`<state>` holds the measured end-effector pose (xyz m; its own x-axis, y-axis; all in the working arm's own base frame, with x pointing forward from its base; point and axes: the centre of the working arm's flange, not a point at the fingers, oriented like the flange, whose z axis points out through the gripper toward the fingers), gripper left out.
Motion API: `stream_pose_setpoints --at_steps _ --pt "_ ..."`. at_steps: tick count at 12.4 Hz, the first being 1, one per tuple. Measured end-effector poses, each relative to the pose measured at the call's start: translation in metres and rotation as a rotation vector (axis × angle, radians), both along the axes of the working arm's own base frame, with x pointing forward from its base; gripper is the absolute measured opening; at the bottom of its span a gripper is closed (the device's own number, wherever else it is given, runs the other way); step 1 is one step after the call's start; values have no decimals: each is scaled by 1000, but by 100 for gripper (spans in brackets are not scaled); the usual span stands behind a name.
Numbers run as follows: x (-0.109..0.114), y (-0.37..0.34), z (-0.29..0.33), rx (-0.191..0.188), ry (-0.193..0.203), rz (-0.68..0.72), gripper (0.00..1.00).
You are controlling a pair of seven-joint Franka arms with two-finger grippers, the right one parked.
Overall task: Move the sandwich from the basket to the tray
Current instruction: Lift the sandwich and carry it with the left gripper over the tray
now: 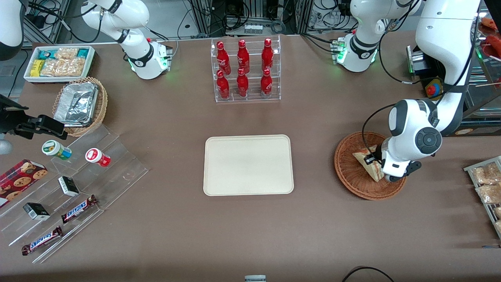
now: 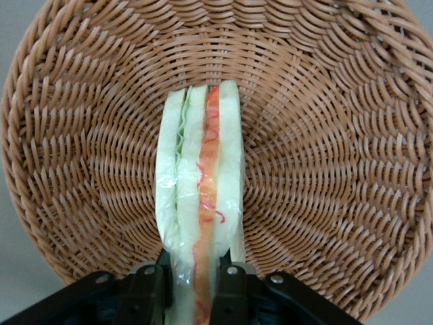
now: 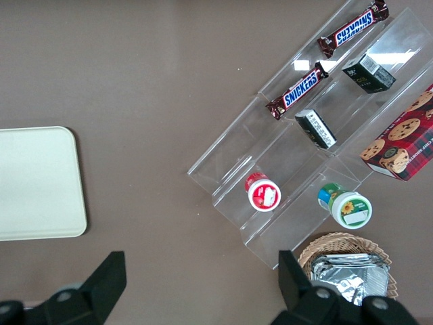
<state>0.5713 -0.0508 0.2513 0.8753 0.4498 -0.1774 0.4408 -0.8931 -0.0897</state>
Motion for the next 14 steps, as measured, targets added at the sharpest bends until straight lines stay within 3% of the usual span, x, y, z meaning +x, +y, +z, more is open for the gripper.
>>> stream_pose_setpoints --at_steps 2,4,8,14 --pt "5 0 13 3 14 -1 25" --pt "12 -6 34 5 17 -14 16" --pt "16 -63 79 19 20 -119 15" --pt "-8 -195 109 -2 -10 -398 15"
